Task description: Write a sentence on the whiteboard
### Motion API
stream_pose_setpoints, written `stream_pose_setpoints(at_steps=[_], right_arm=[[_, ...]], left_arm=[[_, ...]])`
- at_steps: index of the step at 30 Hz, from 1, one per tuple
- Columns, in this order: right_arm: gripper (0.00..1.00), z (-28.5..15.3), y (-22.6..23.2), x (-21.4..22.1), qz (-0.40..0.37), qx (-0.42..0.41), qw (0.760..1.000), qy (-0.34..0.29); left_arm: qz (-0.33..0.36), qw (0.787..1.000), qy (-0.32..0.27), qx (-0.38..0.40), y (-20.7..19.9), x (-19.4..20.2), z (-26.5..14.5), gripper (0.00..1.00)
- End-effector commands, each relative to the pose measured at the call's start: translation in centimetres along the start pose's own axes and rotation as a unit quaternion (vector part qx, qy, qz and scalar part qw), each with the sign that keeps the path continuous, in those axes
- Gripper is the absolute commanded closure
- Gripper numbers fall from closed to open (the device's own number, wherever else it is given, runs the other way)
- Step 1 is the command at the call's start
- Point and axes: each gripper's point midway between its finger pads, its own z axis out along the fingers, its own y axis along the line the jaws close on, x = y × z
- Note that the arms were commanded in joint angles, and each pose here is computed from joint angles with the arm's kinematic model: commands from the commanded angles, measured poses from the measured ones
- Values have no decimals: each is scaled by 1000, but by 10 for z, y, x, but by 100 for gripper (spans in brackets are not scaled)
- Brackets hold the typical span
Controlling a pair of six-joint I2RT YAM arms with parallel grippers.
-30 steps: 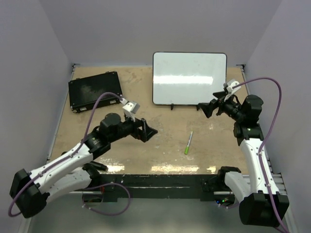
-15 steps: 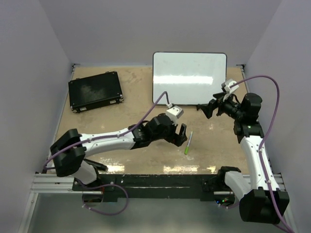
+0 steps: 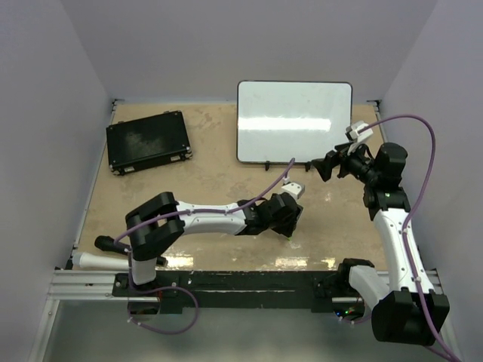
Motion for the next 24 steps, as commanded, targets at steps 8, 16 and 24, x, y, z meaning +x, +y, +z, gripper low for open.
stream_pose_setpoints(at_steps=[8, 16, 24], right_arm=[[1, -1, -6, -20, -6, 13, 1000, -18], [1, -1, -7, -20, -4, 13, 1000, -18], [1, -1, -7, -19, -2, 15, 1000, -17]], left_arm=[[33, 997, 23, -60, -8, 6, 16, 67], [46, 996, 50, -56, -12, 18, 26, 67], [50, 996, 64, -44, -20, 25, 30, 67]])
